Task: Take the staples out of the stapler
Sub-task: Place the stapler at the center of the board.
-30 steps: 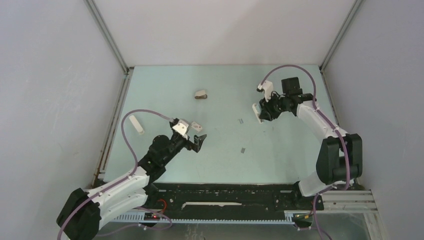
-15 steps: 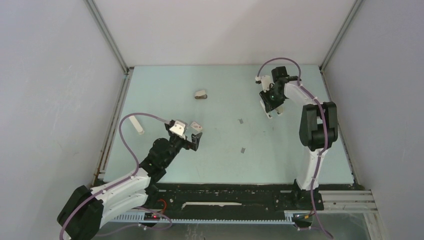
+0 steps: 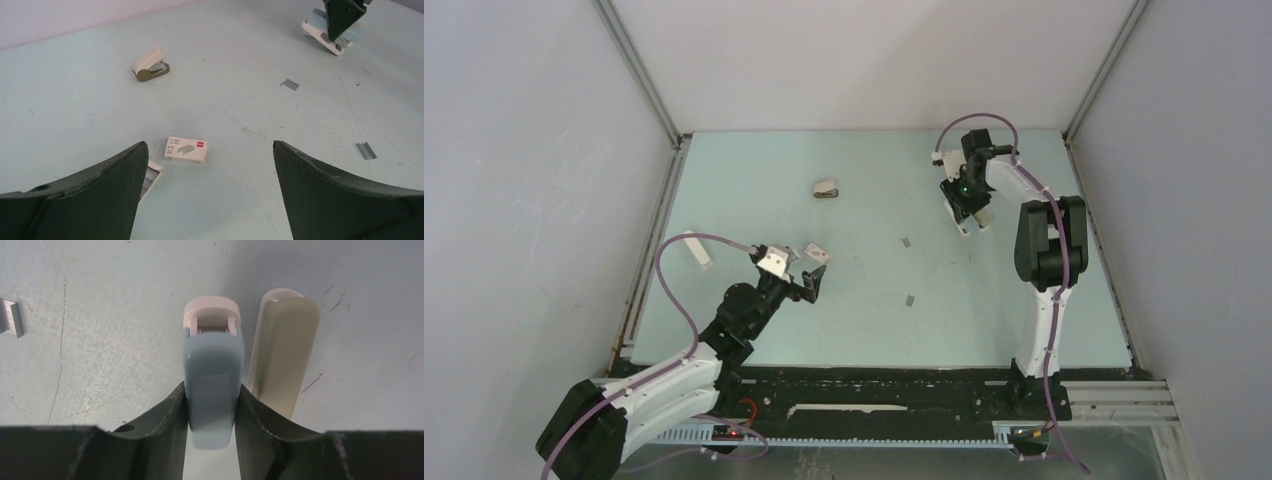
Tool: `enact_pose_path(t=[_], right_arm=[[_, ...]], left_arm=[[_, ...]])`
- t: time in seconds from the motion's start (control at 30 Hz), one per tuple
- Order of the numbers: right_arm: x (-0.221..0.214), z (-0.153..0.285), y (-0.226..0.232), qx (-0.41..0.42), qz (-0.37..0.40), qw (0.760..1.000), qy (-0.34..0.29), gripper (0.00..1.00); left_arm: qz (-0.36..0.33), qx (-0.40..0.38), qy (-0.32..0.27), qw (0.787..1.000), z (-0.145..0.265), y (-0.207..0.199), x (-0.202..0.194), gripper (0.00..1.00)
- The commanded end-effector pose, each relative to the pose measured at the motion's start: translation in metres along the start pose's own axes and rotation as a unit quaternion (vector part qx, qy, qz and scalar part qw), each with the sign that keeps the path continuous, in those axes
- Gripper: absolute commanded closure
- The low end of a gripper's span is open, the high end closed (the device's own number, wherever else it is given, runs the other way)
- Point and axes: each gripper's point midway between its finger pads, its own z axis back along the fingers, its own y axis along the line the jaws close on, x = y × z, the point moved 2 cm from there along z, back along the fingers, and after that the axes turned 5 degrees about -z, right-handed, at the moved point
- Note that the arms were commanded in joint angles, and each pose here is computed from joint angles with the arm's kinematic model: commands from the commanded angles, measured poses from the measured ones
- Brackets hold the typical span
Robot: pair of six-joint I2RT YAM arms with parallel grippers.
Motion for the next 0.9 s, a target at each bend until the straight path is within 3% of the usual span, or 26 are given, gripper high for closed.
enact_pose_path(t=[0.0, 0.17, 0.37, 0.67, 0.87], right_arm=[[0.002, 0.005, -0.002, -0.005, -0.005, 1.0, -0.001, 0.52], [0.006, 0.017, 0.002, -0.002, -0.002, 1.0, -0.021, 0.43], [0.008, 0.038, 0.007, -0.003, 0.005, 0.999, -0.043, 0.41], [0.018, 0.105, 0.034, 0.003, 0.047, 0.99, -0.133, 0.38], [0.013, 0.143, 0.07, 0.069, 0.082, 0.973, -0.203, 0.38]], left_arm=[[0.009, 0.01, -0.022, 1.0, 0.001, 0.003, 0.007, 0.0], [0.01, 0.01, -0.023, 1.0, 0.001, 0.003, 0.007, 0.0], [0.011, 0.012, -0.027, 0.999, 0.003, 0.004, 0.007, 0.0], [0.014, 0.017, -0.034, 0.999, 0.005, 0.006, 0.008, 0.0], [0.017, 0.022, -0.034, 0.999, 0.005, 0.007, 0.008, 0.0]])
